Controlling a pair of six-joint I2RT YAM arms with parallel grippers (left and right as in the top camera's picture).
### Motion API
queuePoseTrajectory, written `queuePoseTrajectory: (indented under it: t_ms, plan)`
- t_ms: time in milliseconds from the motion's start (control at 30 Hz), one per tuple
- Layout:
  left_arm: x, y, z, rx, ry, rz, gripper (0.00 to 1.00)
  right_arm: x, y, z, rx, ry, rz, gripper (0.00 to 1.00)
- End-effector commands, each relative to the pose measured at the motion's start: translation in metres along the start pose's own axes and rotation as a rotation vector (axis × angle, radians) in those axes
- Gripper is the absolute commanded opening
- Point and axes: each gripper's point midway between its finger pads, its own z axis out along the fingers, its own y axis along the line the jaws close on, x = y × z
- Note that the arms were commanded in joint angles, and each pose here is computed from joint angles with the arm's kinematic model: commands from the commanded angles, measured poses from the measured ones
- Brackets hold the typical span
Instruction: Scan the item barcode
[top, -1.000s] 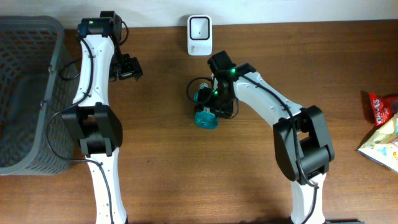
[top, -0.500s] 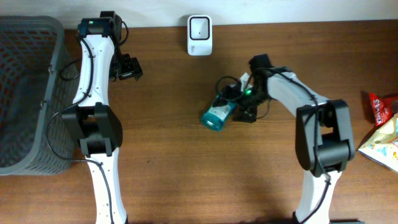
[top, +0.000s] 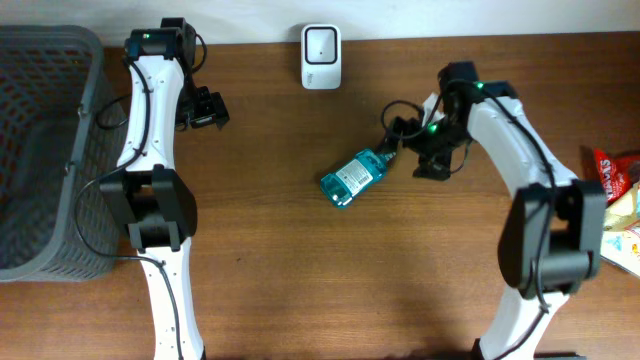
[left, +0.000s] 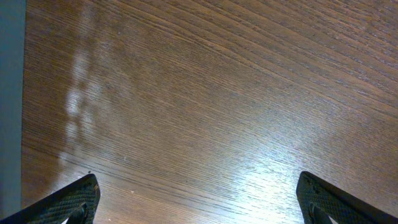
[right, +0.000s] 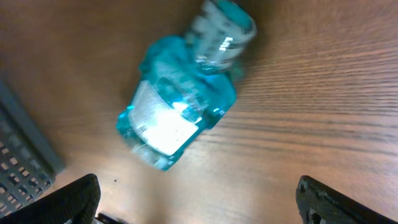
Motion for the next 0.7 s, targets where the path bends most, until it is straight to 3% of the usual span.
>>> queuePoseTrajectory:
  t_ms: [0, 200, 333, 467, 567, 667]
  plan:
    - [-0.001, 0.001, 0.001, -0.008, -0.003, -0.011, 0.99, -0.010, 0.011, -0.063, 0.023, -0.179, -0.069, 0.99]
    - [-0.002, 0.000, 0.001, -0.005, -0.009, -0.009, 0.99, -0.020, -0.052, -0.151, 0.240, -0.427, 0.049, 0.99]
    - [-0.005, -0.003, 0.001, 0.002, -0.020, -0.009, 0.99, -0.020, -0.089, -0.169, 0.269, -0.441, 0.156, 0.99]
    - [0.026, -0.046, -0.006, 0.246, 0.131, 0.004, 0.99, -0.022, -0.104, -0.178, 0.273, -0.458, 0.198, 0.99]
    - [0.048, -0.094, -0.023, 0.482, 0.180, 0.217, 1.00, -0.023, -0.107, -0.180, 0.273, -0.462, 0.206, 0.99]
    - [0.082, -0.129, -0.033, 0.562, 0.200, 0.498, 0.98, -0.023, -0.107, -0.180, 0.273, -0.462, 0.205, 0.99]
